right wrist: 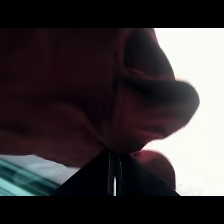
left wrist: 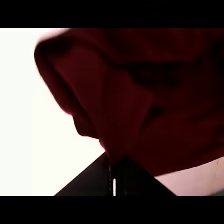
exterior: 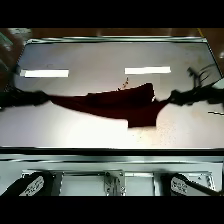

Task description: Fold the shirts.

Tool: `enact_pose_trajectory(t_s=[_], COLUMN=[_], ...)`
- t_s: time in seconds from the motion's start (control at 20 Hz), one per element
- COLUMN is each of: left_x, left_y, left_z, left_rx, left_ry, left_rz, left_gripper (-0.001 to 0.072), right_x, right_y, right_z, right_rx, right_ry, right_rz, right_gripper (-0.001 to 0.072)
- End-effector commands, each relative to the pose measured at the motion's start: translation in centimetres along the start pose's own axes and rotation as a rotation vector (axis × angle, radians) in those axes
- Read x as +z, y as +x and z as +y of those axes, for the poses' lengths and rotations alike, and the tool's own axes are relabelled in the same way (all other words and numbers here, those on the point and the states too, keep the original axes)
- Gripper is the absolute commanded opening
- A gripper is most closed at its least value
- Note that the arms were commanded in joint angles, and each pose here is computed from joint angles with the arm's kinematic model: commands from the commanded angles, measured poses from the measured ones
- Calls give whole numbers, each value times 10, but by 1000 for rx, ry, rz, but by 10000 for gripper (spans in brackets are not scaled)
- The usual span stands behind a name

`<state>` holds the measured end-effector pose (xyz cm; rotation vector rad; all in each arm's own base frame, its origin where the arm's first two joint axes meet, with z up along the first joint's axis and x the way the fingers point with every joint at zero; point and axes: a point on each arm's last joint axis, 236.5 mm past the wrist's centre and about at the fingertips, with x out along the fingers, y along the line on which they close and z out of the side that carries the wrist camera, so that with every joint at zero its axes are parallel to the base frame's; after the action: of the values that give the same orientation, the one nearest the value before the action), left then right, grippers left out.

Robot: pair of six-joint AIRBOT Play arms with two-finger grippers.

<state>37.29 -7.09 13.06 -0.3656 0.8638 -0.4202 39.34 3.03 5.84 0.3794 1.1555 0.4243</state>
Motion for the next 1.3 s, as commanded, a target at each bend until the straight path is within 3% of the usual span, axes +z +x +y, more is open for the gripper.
enact_pose_trajectory(t_s=[0.0, 0.1, 0.2, 0.3, 0.4, 0.55, 0.85, 1.05, 1.25], left_x=[120, 150, 141, 119, 93, 66, 24, 15, -1], left_y=[-161, -283, -378, -435, -470, -474, -387, -323, -214], left_z=[-106, -186, -244, -268, -277, -275, -195, -116, -29], left_rx=[39, 48, 77, 117, 171, 212, 376, 486, 492], left_ry=[267, 442, 566, 573, 582, 575, 458, 317, 169], left_rz=[-480, -811, -1046, -1169, -1248, -1214, -741, -472, -154], left_gripper=[34, 34, 34, 34, 33, 33, 34, 34, 34], right_x=[76, 90, 52, -1, -41, -73, -80, -74, -61], right_y=[-181, -325, -442, -499, -509, -493, -437, -340, -215], right_z=[112, 187, 251, 287, 296, 281, 222, 154, 68], right_rx=[-141, -294, -375, -414, -434, -502, -608, -556, -443], right_ry=[-395, -555, -620, -638, -618, -576, -467, -328, -122], right_rz=[-508, -969, -1345, -1519, -1532, -1423, -1102, -631, -227], right_gripper=[63, 64, 63, 63, 63, 64, 63, 64, 63])
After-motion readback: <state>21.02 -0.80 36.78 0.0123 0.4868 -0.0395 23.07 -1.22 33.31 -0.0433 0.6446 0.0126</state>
